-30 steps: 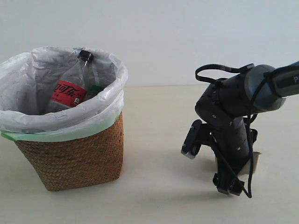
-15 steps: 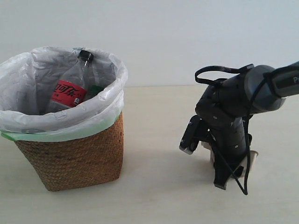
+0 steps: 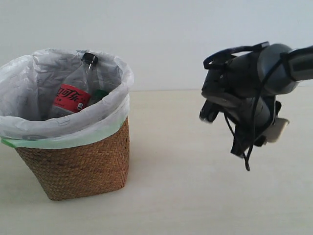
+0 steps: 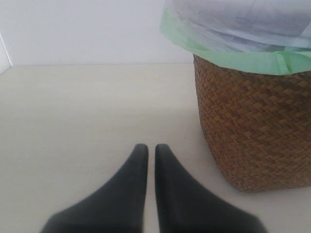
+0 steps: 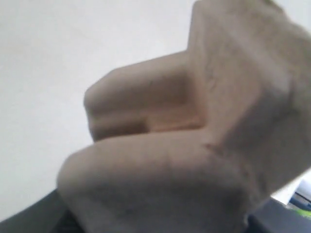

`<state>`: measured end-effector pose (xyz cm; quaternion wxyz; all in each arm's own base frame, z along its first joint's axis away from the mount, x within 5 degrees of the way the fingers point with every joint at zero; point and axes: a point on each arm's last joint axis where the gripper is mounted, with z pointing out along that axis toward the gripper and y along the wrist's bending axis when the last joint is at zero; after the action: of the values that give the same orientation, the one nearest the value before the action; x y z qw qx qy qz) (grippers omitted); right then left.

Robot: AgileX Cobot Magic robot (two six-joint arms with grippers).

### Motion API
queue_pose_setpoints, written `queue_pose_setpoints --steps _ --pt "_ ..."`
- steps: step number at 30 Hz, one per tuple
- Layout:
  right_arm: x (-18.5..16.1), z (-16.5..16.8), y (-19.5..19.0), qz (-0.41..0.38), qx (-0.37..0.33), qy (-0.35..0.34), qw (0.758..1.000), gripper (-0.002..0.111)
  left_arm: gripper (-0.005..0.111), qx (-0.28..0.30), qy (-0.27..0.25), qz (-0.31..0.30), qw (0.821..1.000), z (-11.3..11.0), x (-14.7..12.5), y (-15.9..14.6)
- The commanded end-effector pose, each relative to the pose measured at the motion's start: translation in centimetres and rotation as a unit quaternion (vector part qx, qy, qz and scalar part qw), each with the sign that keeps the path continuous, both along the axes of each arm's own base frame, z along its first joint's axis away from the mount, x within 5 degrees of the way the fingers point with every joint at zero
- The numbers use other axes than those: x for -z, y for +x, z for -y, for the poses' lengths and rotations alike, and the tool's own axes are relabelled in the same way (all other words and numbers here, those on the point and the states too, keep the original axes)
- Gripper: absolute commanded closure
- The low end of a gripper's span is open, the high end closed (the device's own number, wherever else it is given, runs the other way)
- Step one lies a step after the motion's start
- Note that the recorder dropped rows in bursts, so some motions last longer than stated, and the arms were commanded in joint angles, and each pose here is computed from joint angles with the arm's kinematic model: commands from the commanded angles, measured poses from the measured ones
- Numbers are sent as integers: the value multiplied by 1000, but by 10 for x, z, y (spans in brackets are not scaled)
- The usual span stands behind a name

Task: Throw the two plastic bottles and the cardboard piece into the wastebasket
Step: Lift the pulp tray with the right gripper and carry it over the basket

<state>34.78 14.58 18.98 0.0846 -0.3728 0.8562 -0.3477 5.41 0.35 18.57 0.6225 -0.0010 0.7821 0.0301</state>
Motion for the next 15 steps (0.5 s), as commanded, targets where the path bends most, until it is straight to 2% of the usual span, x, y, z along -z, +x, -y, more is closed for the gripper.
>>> queue_pose_setpoints --steps 1,10,15 --pt "-57 5 7 106 46 8 993 108 102 3 -3 4 1000 1 0 0" --pt "-157 4 11 258 93 118 954 108 102 3 -3 4 1000 1 0 0" --pt "-177 4 9 283 97 142 944 108 102 3 -3 4 1000 1 0 0"
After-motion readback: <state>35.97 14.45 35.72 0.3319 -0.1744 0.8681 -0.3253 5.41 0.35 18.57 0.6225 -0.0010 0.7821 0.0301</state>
